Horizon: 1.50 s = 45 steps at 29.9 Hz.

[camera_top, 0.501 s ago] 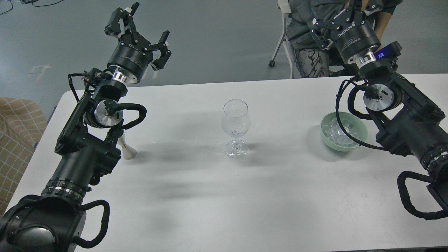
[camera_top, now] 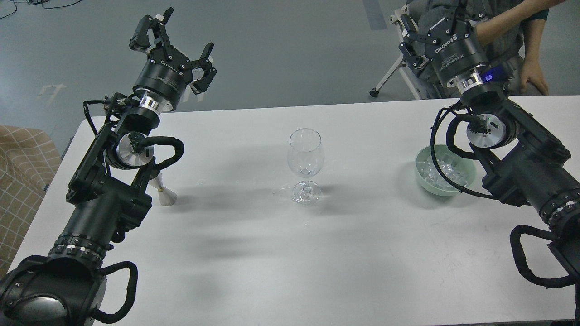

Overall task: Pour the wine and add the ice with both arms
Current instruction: 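Move the left gripper down toward the small metal jigger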

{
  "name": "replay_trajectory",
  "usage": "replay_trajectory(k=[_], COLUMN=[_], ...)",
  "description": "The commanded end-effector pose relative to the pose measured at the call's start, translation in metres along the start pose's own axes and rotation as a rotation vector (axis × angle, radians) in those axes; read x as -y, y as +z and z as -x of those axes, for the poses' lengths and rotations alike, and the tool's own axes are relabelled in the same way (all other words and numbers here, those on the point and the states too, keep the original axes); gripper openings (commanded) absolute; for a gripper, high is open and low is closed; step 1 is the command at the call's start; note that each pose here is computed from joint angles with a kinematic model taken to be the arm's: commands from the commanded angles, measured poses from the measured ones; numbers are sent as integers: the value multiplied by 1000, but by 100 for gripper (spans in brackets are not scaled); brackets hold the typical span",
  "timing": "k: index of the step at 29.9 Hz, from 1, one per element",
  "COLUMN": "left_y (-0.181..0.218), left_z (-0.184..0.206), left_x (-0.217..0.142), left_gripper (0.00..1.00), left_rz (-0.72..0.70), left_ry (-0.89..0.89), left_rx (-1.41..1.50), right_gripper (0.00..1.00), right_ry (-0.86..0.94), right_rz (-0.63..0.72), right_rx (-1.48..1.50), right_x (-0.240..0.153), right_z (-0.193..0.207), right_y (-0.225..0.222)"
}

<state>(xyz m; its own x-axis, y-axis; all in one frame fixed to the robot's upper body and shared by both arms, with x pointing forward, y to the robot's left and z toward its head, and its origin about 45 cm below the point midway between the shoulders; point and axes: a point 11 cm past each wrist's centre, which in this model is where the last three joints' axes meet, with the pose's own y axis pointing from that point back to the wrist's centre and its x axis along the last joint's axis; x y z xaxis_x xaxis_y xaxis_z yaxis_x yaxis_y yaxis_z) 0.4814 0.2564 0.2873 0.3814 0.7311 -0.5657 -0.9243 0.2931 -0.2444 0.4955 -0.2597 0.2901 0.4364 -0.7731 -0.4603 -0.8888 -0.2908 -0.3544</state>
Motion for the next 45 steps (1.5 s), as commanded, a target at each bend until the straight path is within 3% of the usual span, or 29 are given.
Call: replay_trajectory(k=[1, 5, 28, 45], left_y=[6, 8, -9, -4], left_z=[0, 2, 2, 11], left_x=[0, -3, -4, -6], left_gripper=[98, 98, 98, 98], left_rz=[8, 10, -14, 76], left_ry=[-13, -68, -16, -36], left_rx=[7, 4, -20, 4], right_gripper=[100, 100, 100, 100], right_ry=[-4, -10, -7, -20], right_rz=[7, 21, 42, 42], right_rx=[2, -2, -13, -12], right_x=[-2, -3, -9, -8], right_z=[1, 2, -3, 1], right_y=[3, 6, 8, 7])
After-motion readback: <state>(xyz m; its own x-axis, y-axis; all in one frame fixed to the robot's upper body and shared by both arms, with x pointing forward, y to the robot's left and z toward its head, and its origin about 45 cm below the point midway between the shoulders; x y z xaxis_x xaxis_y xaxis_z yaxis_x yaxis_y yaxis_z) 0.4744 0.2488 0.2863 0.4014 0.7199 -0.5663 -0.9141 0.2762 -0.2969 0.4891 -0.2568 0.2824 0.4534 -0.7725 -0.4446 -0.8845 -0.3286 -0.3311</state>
